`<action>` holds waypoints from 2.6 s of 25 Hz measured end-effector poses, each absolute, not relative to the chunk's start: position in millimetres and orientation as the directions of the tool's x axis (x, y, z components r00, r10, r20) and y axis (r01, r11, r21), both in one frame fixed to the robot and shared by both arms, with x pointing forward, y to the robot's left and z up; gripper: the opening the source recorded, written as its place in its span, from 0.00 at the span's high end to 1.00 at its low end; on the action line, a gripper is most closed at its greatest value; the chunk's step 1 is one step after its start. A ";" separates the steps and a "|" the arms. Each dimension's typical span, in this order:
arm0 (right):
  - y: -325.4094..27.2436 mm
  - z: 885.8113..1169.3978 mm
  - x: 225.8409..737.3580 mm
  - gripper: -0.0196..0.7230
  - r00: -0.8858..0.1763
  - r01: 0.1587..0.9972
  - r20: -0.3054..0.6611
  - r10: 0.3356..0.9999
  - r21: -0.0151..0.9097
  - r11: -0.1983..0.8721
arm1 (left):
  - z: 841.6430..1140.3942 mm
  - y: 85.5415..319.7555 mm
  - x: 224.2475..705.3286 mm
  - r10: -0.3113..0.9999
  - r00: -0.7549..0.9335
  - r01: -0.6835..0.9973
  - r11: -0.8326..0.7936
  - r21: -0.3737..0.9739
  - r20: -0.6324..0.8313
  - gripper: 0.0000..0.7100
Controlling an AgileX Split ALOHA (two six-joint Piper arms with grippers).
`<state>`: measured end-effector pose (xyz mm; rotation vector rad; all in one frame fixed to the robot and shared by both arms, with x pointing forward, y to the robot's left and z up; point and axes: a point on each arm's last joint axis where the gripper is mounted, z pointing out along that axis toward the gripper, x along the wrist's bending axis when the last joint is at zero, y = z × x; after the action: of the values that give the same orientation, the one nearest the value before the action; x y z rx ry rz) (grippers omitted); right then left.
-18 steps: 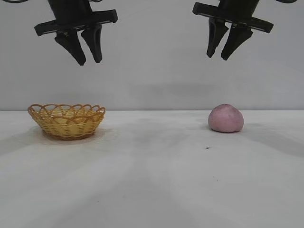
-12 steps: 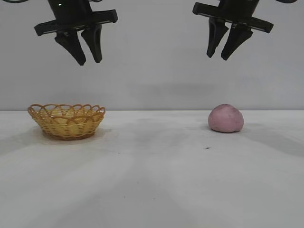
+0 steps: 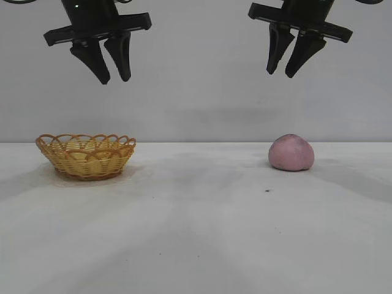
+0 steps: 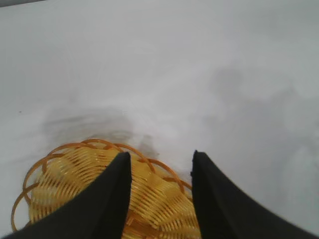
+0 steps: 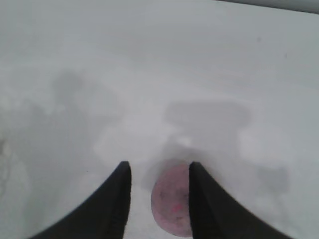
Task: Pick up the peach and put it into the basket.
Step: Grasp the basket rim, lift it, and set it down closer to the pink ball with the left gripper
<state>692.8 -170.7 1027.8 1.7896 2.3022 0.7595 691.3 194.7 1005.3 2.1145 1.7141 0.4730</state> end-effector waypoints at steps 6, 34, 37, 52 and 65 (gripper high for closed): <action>-170.8 1027.8 692.7 0.61 -0.289 0.872 0.201 0.936 0.458 0.171 | 971.9 223.8 704.9 0.990 0.140 0.891 -0.136 0.434 0.023 0.58; -169.6 1011.5 696.7 0.61 -0.283 0.888 0.205 0.937 0.425 0.175 | 936.5 199.4 602.7 0.837 -0.122 0.872 0.347 0.344 -0.534 1.00; -169.8 1011.5 696.7 0.61 -0.283 0.888 0.203 0.937 0.425 0.176 | 920.7 188.0 572.0 0.818 -0.140 0.865 0.375 0.334 -0.558 1.00; -169.9 1010.8 695.1 0.61 -0.284 0.895 0.205 0.937 0.409 0.182 | 906.6 153.1 543.6 0.844 -0.097 0.882 0.318 0.347 -0.528 0.67; -173.9 995.3 688.0 0.61 -0.293 0.931 0.174 0.940 0.278 0.239 | 946.7 195.1 549.8 0.909 0.102 0.836 0.142 0.530 -0.404 0.41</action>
<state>688.0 -173.9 995.3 1.8502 2.4495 0.5158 549.8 195.1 946.7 1.6883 1.7283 0.1341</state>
